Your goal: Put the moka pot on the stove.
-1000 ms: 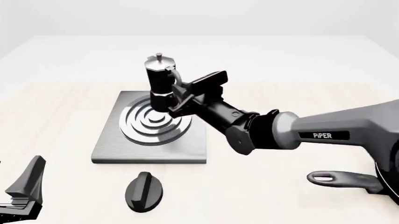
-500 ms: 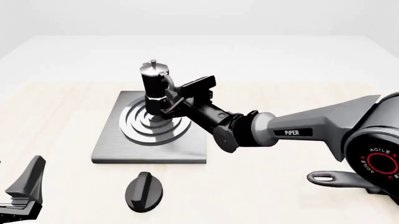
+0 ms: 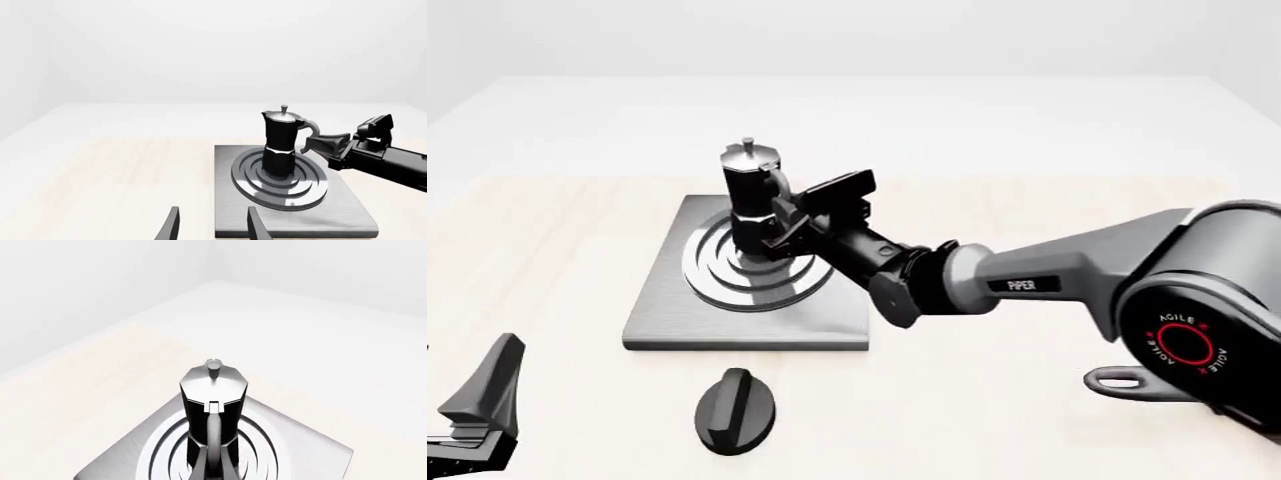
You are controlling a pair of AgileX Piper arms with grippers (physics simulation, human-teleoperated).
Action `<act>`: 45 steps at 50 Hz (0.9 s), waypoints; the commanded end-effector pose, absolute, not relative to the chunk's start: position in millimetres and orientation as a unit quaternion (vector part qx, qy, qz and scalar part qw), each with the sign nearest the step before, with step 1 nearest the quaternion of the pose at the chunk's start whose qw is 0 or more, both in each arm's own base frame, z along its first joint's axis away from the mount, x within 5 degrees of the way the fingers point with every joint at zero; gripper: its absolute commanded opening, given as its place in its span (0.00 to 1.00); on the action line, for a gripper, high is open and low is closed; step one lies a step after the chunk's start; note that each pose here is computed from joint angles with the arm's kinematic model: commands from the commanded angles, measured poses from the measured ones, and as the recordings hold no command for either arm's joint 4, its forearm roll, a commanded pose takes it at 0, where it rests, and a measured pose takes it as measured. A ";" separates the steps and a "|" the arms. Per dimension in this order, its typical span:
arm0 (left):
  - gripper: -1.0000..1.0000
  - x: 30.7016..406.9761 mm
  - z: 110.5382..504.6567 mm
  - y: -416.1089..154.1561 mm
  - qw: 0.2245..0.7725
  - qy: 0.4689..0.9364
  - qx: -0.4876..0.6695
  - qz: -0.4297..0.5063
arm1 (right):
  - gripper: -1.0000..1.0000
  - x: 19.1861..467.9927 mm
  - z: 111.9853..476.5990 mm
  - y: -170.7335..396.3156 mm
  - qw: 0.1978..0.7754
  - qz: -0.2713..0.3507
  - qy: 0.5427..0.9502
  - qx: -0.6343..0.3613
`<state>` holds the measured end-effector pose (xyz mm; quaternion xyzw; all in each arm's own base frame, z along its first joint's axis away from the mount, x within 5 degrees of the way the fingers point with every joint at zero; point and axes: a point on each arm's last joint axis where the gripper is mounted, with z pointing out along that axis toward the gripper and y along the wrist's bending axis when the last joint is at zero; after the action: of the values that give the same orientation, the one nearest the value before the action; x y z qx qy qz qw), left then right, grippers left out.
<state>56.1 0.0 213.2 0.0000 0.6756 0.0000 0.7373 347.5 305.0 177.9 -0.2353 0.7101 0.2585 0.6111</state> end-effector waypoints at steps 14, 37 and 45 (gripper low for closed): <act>1.00 56.1 213.2 0.0 0.737 0.676 0.000 0.000 | 0.00 353.0 177.6 310.7 0.614 0.266 0.707 -0.229; 1.00 56.1 213.2 0.0 0.737 0.676 0.000 0.000 | 1.00 351.2 171.4 315.6 0.607 0.269 0.711 -0.232; 1.00 56.1 213.2 0.0 0.737 0.676 0.000 0.000 | 1.00 352.8 171.7 314.7 0.607 0.267 0.712 -0.231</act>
<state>56.1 0.0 213.2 0.0000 0.6756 0.0000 0.7373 352.2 314.2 172.1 -0.2317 0.7109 0.2669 0.6080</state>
